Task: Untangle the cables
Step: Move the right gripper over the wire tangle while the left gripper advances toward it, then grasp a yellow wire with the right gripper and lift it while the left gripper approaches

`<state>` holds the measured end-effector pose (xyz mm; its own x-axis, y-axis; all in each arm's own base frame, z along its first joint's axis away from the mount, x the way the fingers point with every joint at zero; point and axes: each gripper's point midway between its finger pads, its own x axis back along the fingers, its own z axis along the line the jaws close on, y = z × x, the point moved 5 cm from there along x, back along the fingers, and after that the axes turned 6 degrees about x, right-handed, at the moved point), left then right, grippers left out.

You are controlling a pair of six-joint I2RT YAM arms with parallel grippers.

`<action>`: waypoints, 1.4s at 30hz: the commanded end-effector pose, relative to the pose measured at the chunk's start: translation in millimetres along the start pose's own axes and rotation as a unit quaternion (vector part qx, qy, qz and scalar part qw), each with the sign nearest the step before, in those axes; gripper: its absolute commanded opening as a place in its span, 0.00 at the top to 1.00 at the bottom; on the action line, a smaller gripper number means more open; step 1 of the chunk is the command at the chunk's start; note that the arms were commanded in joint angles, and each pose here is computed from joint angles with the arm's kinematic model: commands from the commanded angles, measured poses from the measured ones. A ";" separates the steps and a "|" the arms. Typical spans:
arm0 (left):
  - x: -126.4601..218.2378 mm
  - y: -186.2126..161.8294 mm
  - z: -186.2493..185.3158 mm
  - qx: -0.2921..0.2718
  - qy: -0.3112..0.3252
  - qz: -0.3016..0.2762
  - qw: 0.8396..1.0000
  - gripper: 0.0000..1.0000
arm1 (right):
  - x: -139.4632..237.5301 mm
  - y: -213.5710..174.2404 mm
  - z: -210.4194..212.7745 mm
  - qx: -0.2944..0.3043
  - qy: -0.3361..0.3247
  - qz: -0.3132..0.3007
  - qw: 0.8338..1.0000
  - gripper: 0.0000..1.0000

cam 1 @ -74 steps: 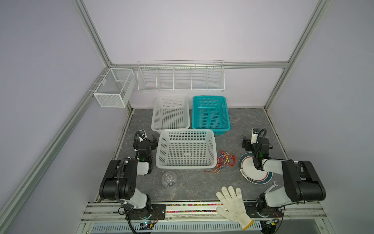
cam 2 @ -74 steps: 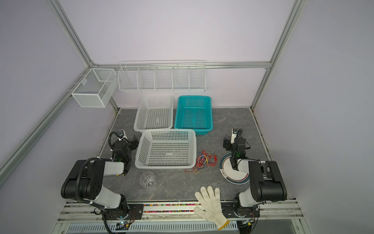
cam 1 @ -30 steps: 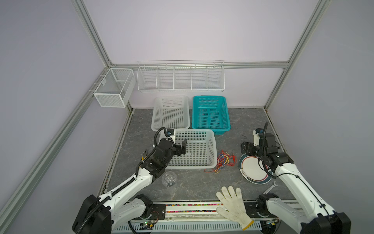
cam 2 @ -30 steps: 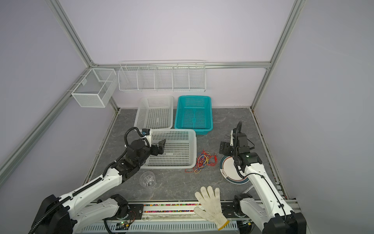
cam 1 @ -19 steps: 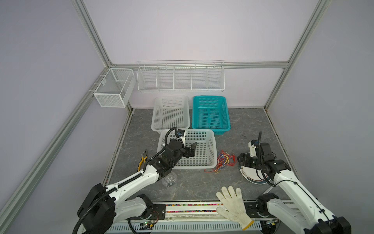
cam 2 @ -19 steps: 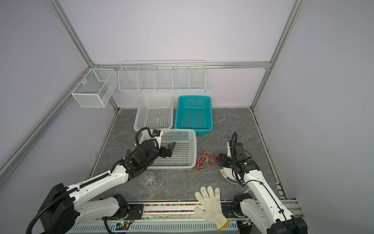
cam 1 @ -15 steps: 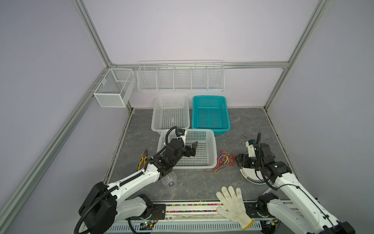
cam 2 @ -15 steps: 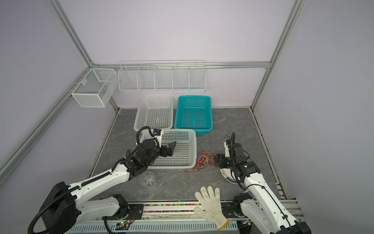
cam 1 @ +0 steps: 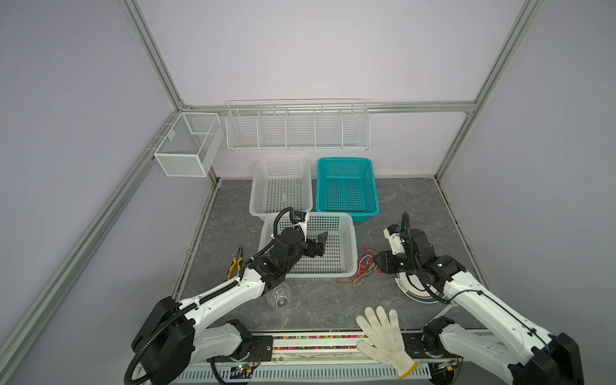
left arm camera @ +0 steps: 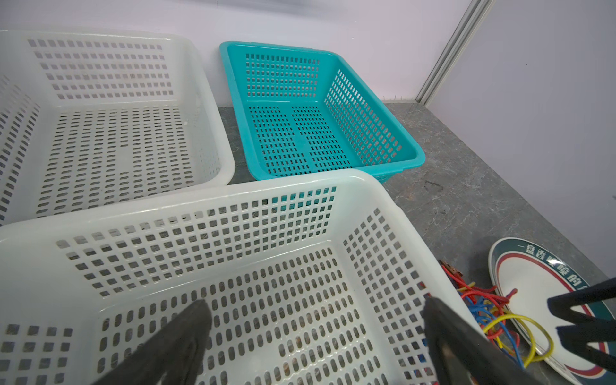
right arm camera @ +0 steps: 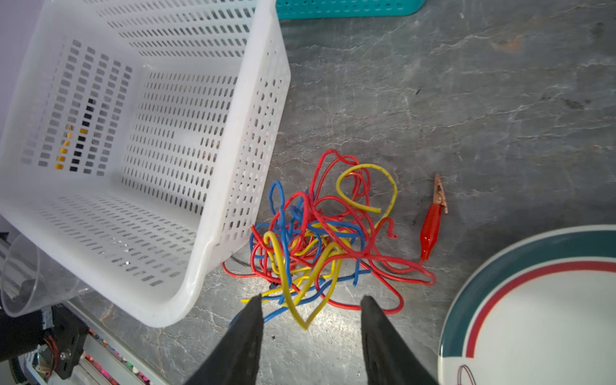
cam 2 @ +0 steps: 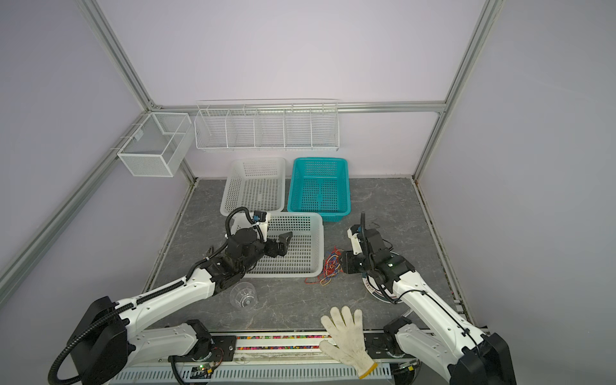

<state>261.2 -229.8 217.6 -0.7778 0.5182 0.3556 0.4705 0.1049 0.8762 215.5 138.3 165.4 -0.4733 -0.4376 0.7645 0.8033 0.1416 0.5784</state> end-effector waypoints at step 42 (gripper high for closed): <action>-66.0 29.8 -148.4 -0.126 -0.211 -0.002 0.969 0.23 | 73.2 95.2 36.5 0.124 -0.034 -0.175 0.976 0.93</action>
<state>269.5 -373.7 256.5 -0.5596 0.7840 0.2685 0.3526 -0.0679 0.9333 238.9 147.8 283.0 -0.7167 -0.4134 0.5617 0.5231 0.2141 0.8250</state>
